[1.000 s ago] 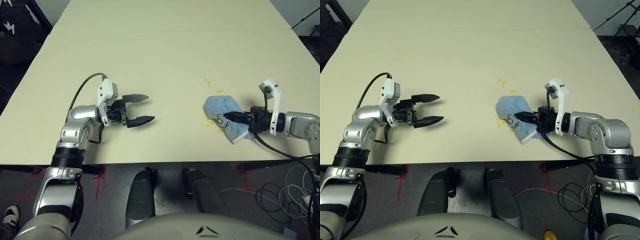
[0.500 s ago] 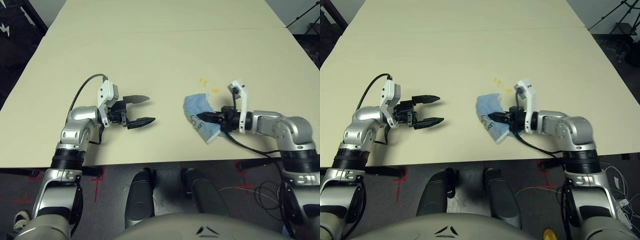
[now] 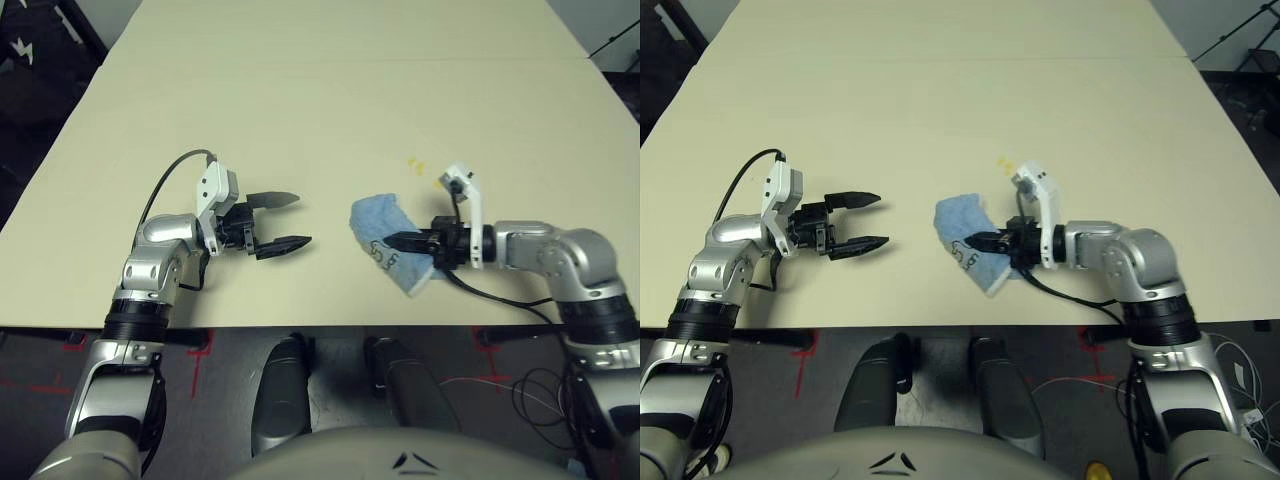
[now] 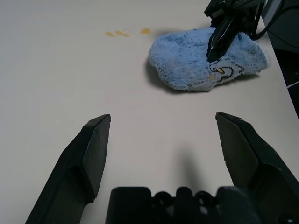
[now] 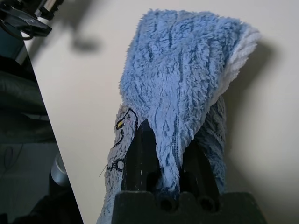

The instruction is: Wipe the water off the table with a rag.

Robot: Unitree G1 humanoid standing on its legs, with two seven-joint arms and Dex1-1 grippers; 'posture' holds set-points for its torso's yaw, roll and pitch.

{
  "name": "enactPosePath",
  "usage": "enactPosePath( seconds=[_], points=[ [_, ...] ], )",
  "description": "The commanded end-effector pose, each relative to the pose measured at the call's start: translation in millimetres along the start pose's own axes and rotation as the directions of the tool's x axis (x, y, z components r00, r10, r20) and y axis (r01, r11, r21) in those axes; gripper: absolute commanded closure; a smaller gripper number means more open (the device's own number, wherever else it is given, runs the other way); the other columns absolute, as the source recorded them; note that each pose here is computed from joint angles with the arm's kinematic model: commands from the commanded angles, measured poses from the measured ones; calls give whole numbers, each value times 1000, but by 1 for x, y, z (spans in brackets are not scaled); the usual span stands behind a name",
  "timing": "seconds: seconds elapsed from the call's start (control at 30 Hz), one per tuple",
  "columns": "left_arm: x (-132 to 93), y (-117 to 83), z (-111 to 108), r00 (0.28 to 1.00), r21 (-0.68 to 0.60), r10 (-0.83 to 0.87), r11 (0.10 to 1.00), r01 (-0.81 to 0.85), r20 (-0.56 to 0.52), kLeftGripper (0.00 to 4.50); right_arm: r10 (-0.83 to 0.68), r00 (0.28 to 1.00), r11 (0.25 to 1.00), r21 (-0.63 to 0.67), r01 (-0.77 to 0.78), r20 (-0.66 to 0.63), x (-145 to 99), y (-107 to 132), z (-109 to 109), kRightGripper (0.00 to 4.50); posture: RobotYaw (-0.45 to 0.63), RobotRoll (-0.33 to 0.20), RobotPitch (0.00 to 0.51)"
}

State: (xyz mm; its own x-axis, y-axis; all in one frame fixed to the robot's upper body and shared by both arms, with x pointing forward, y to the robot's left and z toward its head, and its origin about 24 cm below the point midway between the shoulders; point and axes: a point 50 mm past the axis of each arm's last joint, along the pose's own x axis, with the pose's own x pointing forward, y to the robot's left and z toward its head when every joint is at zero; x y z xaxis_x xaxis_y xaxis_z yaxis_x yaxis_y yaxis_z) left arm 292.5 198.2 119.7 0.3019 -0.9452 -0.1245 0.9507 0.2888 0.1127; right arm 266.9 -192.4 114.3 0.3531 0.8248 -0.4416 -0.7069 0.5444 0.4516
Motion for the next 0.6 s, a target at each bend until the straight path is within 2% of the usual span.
enactPosePath(
  seconds=[0.03,0.4,0.47,0.6],
  points=[
    [3,-2,-3,1000,-3,-20,1000,20,-8,0,-72,997,997,31,73,-36,-25,-8,-11,4376,72,0,223],
    [5,0,-3,999,1,-31,1000,31,-7,0,-213,975,975,48,216,-62,-82,-25,-23,4376,54,0,219],
    [5,0,-3,999,1,-32,999,32,-7,0,-225,974,972,57,226,-32,-90,-28,-20,4376,54,0,219],
    [5,0,-3,999,1,-35,999,35,-8,0,-238,961,969,99,226,141,-100,-32,4,4376,50,0,217]
  ],
)
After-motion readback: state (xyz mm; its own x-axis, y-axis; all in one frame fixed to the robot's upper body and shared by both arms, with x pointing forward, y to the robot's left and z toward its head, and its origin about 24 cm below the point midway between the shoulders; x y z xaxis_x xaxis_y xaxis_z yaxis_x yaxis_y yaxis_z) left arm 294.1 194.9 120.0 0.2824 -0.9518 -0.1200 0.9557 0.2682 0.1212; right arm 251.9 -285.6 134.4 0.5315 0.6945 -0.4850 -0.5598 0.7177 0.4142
